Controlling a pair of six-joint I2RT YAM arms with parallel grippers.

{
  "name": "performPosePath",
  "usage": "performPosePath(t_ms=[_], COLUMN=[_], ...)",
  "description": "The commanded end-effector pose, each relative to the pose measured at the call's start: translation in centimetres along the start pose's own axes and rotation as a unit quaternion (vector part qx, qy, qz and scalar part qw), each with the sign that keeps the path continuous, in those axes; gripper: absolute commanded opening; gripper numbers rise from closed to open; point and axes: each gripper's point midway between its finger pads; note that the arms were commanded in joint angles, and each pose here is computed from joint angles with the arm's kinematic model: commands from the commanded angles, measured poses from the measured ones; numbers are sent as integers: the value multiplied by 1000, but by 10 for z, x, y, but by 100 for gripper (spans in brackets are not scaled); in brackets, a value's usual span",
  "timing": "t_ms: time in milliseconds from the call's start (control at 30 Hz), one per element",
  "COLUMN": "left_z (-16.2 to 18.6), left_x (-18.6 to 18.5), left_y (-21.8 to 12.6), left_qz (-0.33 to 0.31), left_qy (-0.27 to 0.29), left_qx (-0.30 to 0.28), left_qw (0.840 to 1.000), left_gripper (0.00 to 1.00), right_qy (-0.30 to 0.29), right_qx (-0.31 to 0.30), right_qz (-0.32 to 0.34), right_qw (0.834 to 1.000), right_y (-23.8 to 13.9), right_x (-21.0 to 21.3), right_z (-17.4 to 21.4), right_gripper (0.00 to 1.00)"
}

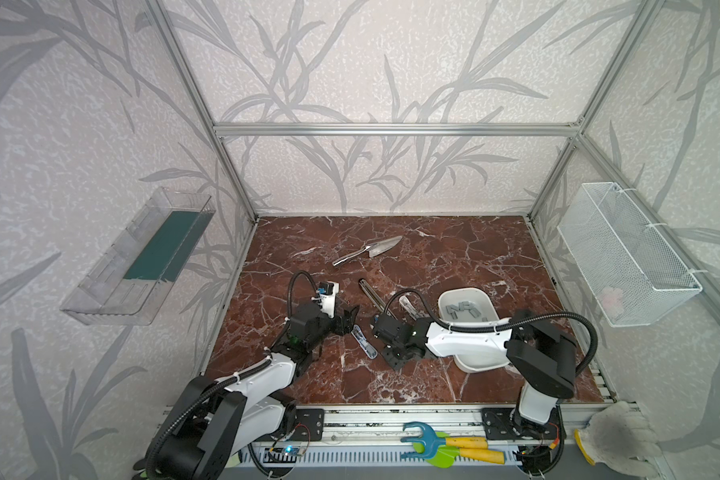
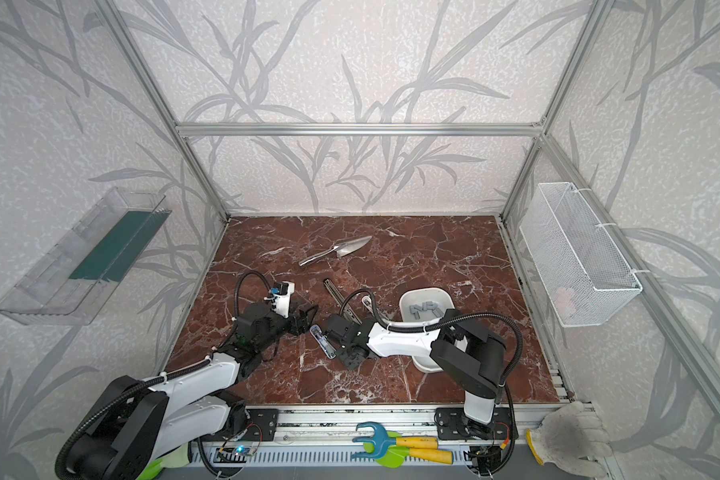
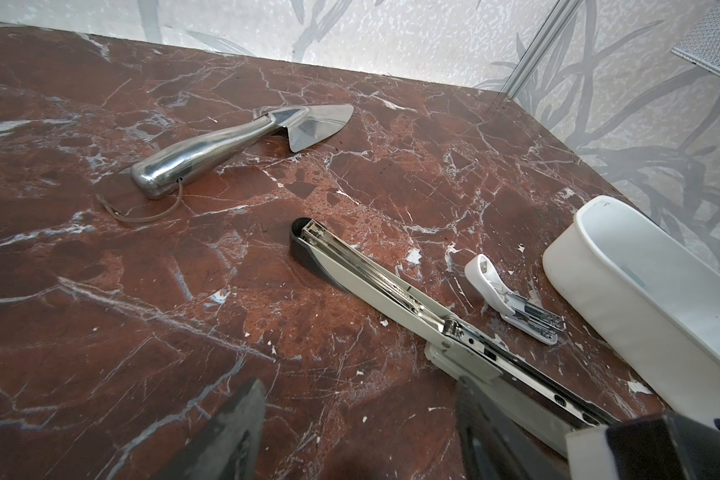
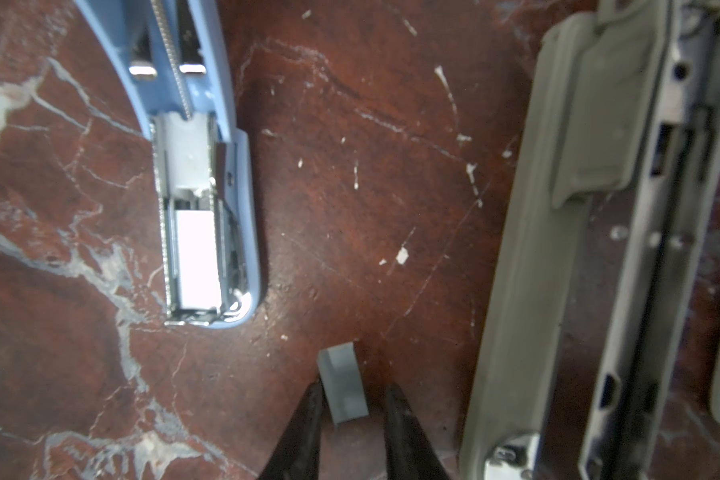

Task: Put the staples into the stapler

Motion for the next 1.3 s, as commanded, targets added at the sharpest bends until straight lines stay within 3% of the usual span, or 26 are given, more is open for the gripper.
performPosePath(t_ms=[0, 200, 567, 800, 933, 1067, 1167, 1267], left_z=[-7, -7, -7, -6, -7, -9, -10, -13], left_x=[-4, -5, -4, -4, -4, -1, 3, 9], left_y=[1, 1, 1, 1, 1, 3, 6, 6], left_qz=[9, 10, 9, 9, 8, -1, -13, -32], left_qy=[1, 2, 1, 2, 2, 1, -1, -1], left_qx=[-8, -8, -8, -8, -10, -8, -2, 1], left_qw=[1000, 1000, 1000, 1000, 1000, 1000, 1000, 999], left_gripper=[73, 73, 73, 73, 73, 73, 73, 73], right_qy=[-4, -6, 2, 13, 44, 120, 184, 249], right_qx=[64, 64, 54, 4, -61, -108, -139, -134], right_qz=[35, 29, -2, 18, 41, 98, 125, 136], right_qw=[997, 998, 999, 1000, 996, 982, 965, 950], right_y=[11, 16, 19, -20, -73, -118, -134, -132], right_x=[-13, -8, 2, -12, -39, -97, -140, -179], right_z=[32, 26, 25, 5, -12, -8, 9, 32], right_gripper=[31, 31, 19, 18, 18, 18, 18, 18])
Point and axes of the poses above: each gripper's point midway between its finger pads, its own y axis out along the fingers, its own x axis along the line the jaws close on, z = x × y, and after that the axes turned 3 degrees about -y, right-handed
